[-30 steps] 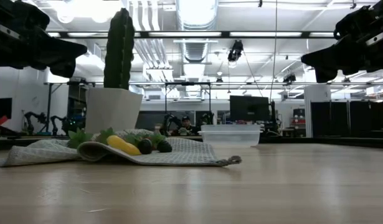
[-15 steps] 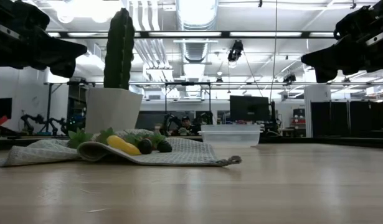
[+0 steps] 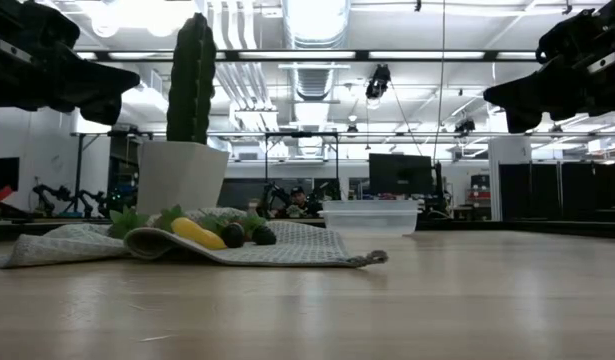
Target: Pick and placing Produce into tupperware
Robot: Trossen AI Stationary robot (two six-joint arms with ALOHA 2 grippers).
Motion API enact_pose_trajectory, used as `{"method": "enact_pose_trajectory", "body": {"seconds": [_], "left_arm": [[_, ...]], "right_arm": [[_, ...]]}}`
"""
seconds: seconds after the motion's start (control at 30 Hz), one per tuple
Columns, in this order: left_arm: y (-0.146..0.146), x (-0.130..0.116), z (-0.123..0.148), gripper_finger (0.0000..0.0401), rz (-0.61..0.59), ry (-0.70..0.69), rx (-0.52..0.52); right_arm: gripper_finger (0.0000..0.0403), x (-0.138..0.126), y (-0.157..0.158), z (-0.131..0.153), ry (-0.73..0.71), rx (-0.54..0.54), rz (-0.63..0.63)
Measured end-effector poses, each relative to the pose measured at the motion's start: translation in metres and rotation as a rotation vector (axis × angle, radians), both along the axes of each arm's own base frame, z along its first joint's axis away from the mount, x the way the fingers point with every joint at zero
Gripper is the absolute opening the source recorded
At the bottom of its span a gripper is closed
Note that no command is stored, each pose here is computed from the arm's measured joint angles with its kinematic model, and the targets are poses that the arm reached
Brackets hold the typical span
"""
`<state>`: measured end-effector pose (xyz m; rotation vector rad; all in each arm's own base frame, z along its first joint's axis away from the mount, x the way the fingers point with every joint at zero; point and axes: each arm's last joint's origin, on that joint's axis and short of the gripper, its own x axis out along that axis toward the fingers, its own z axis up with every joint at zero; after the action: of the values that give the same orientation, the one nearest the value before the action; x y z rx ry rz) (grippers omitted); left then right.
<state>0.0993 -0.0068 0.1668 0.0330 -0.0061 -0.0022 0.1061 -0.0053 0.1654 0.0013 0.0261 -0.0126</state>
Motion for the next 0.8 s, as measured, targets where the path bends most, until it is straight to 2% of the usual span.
{"method": "enact_pose_trajectory", "body": {"seconds": [0.27, 0.5, 0.8], "left_arm": [[0.0, 0.0, 0.0, 0.0, 0.0, 0.0, 0.0], [0.0, 0.0, 0.0, 0.0, 0.0, 0.0, 0.0], [0.0, 0.0, 0.0, 0.0, 0.0, 0.0, 0.0]], "right_arm": [[0.0009, 0.0, 0.0, 0.0003, -0.003, 0.004, 0.0], [0.0009, 0.0, 0.0, 0.001, -0.011, 0.095, -0.002], [0.0009, 0.0, 0.0, 0.006, -0.063, 0.097, 0.001]]}}
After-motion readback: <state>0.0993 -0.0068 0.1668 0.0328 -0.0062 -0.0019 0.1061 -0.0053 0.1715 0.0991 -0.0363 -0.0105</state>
